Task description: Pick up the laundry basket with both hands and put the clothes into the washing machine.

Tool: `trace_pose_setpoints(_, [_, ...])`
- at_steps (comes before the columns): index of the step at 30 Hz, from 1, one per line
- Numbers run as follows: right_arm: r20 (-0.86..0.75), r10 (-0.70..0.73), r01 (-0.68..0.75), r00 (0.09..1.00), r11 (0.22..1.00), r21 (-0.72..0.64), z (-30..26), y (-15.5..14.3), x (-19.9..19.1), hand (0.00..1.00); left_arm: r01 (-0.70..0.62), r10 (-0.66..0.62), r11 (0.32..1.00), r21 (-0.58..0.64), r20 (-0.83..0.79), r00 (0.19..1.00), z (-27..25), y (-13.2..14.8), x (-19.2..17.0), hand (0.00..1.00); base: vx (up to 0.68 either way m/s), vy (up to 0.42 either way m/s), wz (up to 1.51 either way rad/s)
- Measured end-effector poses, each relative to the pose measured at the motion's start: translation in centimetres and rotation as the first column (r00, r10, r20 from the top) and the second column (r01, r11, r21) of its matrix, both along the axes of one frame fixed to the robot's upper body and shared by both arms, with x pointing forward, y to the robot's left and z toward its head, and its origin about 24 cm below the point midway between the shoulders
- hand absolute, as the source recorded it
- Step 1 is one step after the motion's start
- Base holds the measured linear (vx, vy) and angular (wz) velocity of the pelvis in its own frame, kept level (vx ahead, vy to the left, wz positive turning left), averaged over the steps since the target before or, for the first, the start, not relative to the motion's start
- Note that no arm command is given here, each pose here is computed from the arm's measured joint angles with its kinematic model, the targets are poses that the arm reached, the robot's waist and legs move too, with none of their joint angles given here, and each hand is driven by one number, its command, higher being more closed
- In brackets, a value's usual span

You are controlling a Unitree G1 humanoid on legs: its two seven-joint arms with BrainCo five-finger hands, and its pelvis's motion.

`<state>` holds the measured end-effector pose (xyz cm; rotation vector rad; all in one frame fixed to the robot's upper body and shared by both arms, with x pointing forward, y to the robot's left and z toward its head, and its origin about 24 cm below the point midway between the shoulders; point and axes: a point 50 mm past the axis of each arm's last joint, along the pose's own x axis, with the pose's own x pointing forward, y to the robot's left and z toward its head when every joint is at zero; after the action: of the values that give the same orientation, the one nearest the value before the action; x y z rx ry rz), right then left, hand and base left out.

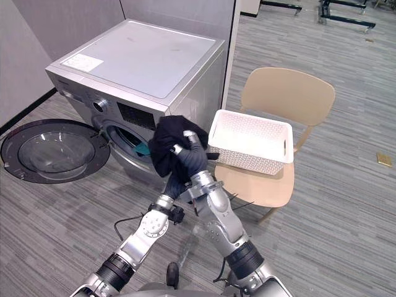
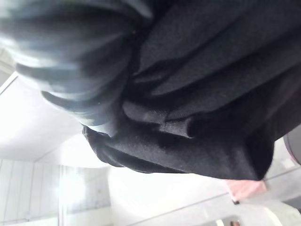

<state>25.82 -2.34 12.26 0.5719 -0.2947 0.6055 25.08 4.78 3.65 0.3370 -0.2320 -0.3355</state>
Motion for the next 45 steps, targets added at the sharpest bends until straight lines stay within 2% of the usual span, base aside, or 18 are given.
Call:
trace_pose_setpoints(5, [-0.017, 0.011, -0.011, 1.000, 1.000, 0.005, -0.5, -0.2, -0.2, 1.00, 0.021, -0.021, 1.000, 0.000, -0.004, 1.000, 0.0, -0.3, -0.2, 1.00, -0.02, -0.020, 0.00])
trace_pose_setpoints(7, [-0.038, -0.024, 0.023, 0.999, 1.000, -0.020, -1.4, -0.9, -0.4, 1.00, 0.061, -0.060, 0.998, 0.016, -0.024, 0.998, -0.2, -0.7, -0.4, 1.00, 0.00, 0.000, 0.00])
trace_pose_setpoints(13, [-0.063, -0.090, 0.089, 0.994, 0.996, -0.027, -2.1, -2.4, -0.1, 1.00, 0.063, -0.063, 0.998, -0.011, -0.052, 0.997, -0.3, -0.5, -0.2, 1.00, 0.00, 0.000, 0.00])
trace_pose_setpoints(14, [-0.061, -0.103, 0.100, 0.993, 0.994, -0.037, -2.2, -2.6, -0.1, 0.00, 0.059, -0.060, 0.998, -0.020, -0.056, 0.997, -0.3, -0.5, -0.2, 1.00, 0.04, -0.011, 0.00])
trace_pose_setpoints(21, [-0.069, -0.192, 0.183, 0.979, 0.975, -0.125, -3.6, -4.2, -0.1, 0.00, -0.072, 0.061, 0.991, -0.111, -0.095, 0.994, -0.4, 1.5, 0.5, 1.00, 0.02, 0.002, 0.01])
trace_pose_setpoints(30, [-0.029, -0.404, 0.380, 0.914, 0.881, -0.282, -4.9, -7.9, 0.2, 0.00, -0.271, 0.251, 0.945, -0.186, -0.122, 0.960, -0.4, 5.4, 0.8, 1.00, 0.02, 0.005, 0.00])
trace_pose_setpoints(39, [0.097, -0.557, 0.532, 0.825, 0.708, -0.464, -5.4, -12.4, -0.1, 0.00, -0.444, 0.408, 0.872, -0.207, -0.197, 0.892, -1.9, 9.3, -0.4, 1.00, 0.00, 0.001, 0.00])
trace_pose_setpoints(42, [0.127, -0.584, 0.537, 0.802, 0.611, -0.581, -6.9, -14.3, -1.4, 0.00, -0.484, 0.441, 0.857, -0.174, -0.234, 0.866, -3.0, 10.4, -1.5, 1.00, 0.00, 0.000, 0.00])
trace_pose_setpoints(45, [0.085, -0.610, 0.496, 0.788, 0.546, -0.676, -9.3, -15.6, -2.9, 0.00, -0.526, 0.476, 0.840, -0.132, -0.286, 0.832, -4.5, 11.7, -2.9, 1.00, 0.00, 0.000, 0.00])
